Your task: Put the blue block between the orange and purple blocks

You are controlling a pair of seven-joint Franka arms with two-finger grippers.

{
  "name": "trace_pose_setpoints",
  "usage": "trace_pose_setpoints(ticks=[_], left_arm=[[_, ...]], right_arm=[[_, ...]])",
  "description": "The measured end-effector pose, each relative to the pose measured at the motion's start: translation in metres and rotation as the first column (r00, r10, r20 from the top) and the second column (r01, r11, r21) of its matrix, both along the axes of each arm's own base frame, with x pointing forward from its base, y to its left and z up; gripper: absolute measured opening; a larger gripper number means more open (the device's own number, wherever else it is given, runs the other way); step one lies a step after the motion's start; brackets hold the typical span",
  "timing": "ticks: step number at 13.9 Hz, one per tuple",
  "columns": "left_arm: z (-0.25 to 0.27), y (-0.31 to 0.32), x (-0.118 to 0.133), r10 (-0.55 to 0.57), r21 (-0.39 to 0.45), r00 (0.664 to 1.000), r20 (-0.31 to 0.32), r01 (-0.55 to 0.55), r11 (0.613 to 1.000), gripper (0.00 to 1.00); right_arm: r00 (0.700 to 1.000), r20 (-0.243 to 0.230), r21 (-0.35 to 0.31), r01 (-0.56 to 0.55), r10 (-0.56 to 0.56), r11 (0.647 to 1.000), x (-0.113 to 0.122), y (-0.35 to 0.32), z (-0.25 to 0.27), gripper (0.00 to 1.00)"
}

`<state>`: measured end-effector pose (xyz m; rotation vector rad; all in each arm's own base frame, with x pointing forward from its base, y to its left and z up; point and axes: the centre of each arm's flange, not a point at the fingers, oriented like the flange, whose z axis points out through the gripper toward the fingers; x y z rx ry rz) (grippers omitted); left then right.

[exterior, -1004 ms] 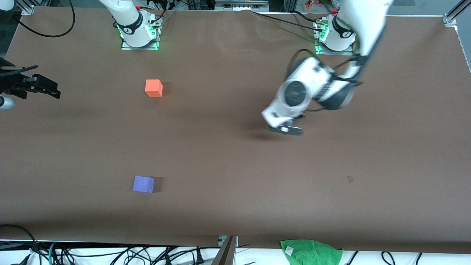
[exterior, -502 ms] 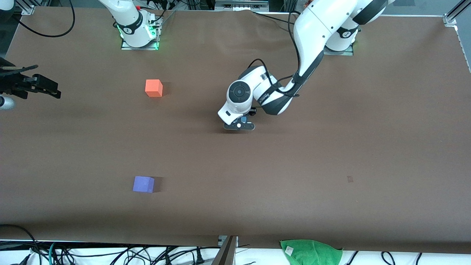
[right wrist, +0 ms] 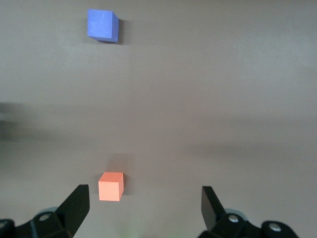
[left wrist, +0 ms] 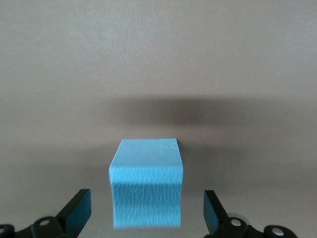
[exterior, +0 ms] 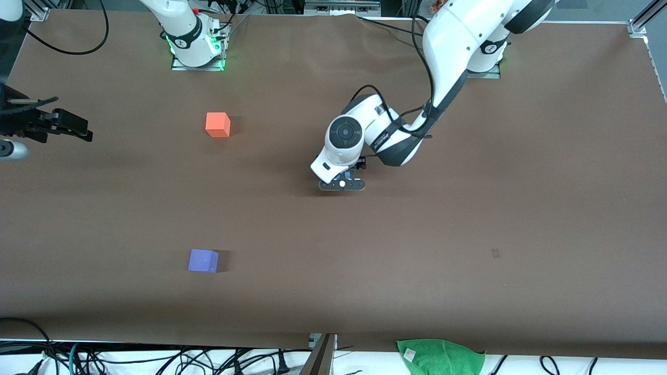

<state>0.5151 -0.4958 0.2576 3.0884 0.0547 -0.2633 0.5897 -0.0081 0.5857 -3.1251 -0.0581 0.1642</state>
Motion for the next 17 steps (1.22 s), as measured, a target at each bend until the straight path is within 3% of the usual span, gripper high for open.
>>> trace_pose_setpoints(ticks=[3,7,11,17], left_arm=[[0.103,0.026,0.009,0.016,0.034,0.999,0.046,-0.017,0.999,1.00],[0.212,0.133,0.041,0.038,0.099,0.997,0.063,-0.044,0.994,1.00],[0.276,0.253,0.062,0.071,0.143,0.997,0.043,-0.076,0.987,1.00],[0.342,0.387,0.057,-0.012,0.150,0.998,0.065,0.002,0.989,1.00]], right_arm=[[1.000,-0.021,0.002,-0.010,0.010,1.000,0.005,0.005,-0.012,1.00],[0.998,-0.049,0.005,-0.042,0.043,0.999,0.010,0.024,-0.027,1.00],[0.993,-0.073,0.004,-0.089,0.089,0.996,0.012,0.073,-0.041,1.00],[0.996,-0.087,-0.039,-0.026,0.023,0.999,0.001,0.205,-0.076,1.00]])
